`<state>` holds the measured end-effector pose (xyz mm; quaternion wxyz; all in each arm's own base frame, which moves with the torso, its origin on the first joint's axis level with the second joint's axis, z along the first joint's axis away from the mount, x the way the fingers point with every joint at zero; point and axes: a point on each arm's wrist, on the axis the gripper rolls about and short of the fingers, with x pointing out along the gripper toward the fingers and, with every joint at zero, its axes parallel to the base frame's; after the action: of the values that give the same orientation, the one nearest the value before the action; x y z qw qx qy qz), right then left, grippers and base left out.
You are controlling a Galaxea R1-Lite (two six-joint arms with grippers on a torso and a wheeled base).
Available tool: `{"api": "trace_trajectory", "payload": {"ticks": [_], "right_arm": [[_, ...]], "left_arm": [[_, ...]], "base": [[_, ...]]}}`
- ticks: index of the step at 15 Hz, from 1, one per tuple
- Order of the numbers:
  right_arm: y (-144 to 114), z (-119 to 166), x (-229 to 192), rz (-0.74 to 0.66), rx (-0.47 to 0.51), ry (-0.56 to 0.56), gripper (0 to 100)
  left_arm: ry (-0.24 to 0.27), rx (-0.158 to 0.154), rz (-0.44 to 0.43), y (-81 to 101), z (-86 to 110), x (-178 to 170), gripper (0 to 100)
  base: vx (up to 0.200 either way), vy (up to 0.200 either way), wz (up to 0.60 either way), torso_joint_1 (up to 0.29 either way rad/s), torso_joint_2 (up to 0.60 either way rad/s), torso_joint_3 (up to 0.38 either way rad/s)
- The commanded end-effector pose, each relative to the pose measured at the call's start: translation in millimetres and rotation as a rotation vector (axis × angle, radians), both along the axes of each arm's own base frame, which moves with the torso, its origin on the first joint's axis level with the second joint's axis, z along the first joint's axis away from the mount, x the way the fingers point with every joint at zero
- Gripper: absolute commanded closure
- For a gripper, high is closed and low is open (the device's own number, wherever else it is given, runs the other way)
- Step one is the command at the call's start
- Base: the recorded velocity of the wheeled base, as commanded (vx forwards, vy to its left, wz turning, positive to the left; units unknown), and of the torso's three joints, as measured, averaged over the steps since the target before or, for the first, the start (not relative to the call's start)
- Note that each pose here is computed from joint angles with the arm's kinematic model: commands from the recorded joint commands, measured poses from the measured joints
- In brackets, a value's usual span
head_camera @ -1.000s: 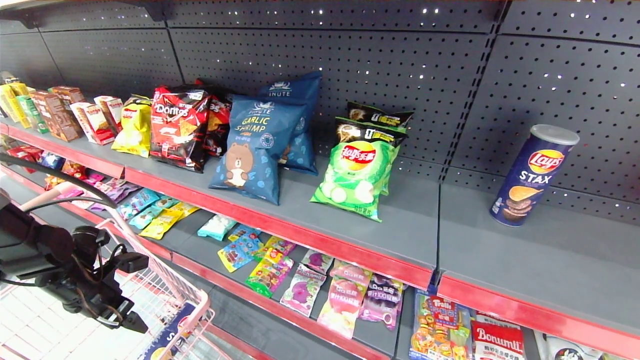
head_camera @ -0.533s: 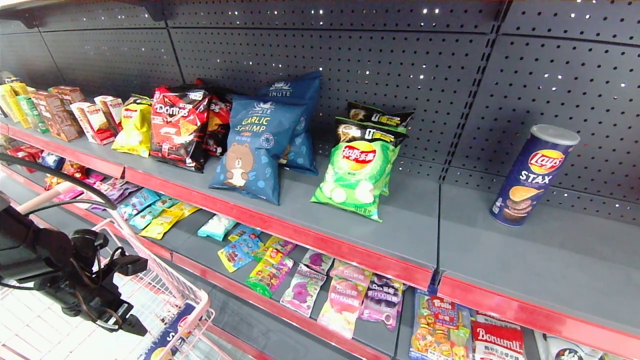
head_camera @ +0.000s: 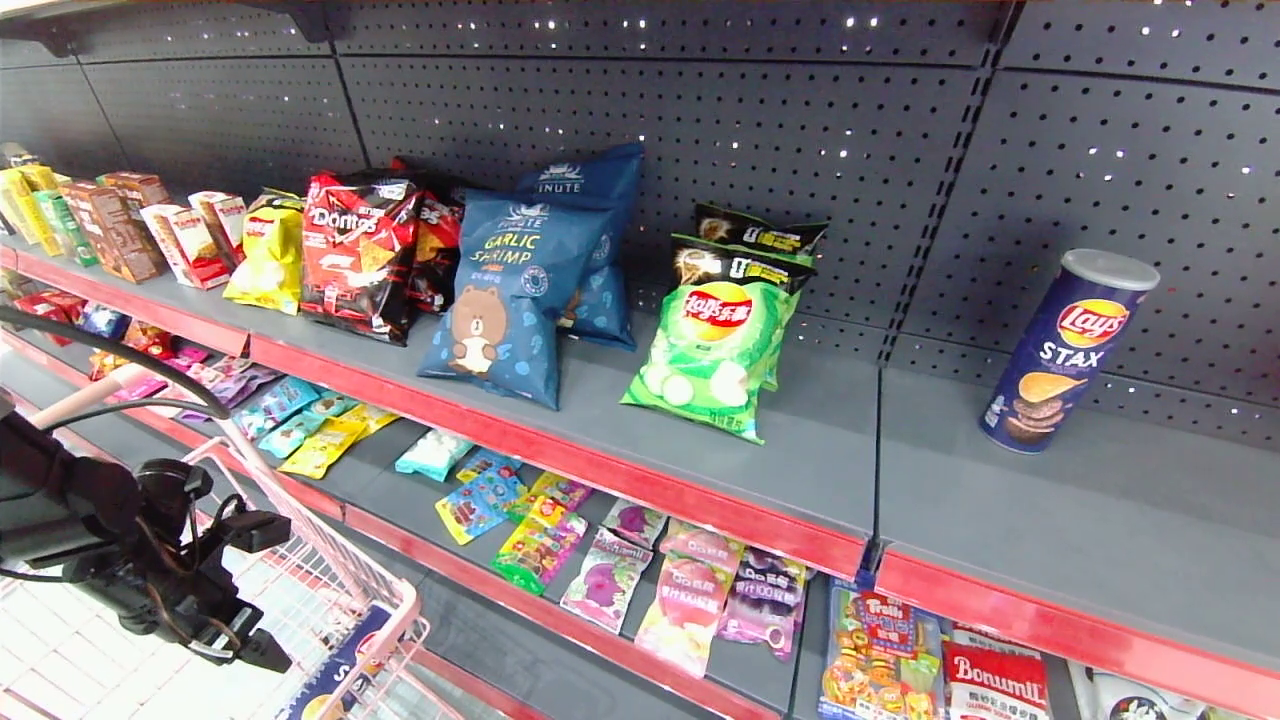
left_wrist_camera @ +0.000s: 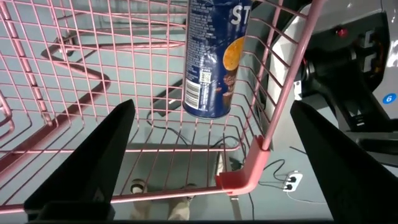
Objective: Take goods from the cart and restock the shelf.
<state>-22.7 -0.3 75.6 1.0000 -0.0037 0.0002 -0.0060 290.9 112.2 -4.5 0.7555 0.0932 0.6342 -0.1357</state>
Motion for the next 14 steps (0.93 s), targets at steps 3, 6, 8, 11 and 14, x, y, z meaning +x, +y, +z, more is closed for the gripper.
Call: {"api": "trace_trajectory", "payload": {"ticks": [3,6,8,11,14], "right_arm": [[0.0,0.0,0.0,0.0,0.0,0.0,0],[0.0,0.0,0.0,0.0,0.0,0.0,0],[0.0,0.0,0.0,0.0,0.0,0.0,0],[0.0,0.2,0.0,0.0,0.0,-0.002,0],[0.0,0.0,0.0,0.0,0.0,0.0,0]], "left_arm": [[-0.006,0.001,0.001,0.3,1.6,0.2,0],[-0.008,0.004,-0.001,0.5,1.8,0.7,0],[-0.007,0.003,-0.001,0.4,1.6,0.3,0],[-0.008,0.004,-0.002,0.1,1.8,0.8,0],[-0.012,0.003,-0.002,0.3,2.2,1.5,0]], "base": [[0.0,0.0,0.0,0.0,0.0,0.0],[0.0,0.0,0.0,0.0,0.0,0.0],[0.0,0.0,0.0,0.0,0.0,0.0],[0.0,0.0,0.0,-0.139,0.31,0.165],[0.0,0.0,0.0,-0.152,0.34,0.178]]}}
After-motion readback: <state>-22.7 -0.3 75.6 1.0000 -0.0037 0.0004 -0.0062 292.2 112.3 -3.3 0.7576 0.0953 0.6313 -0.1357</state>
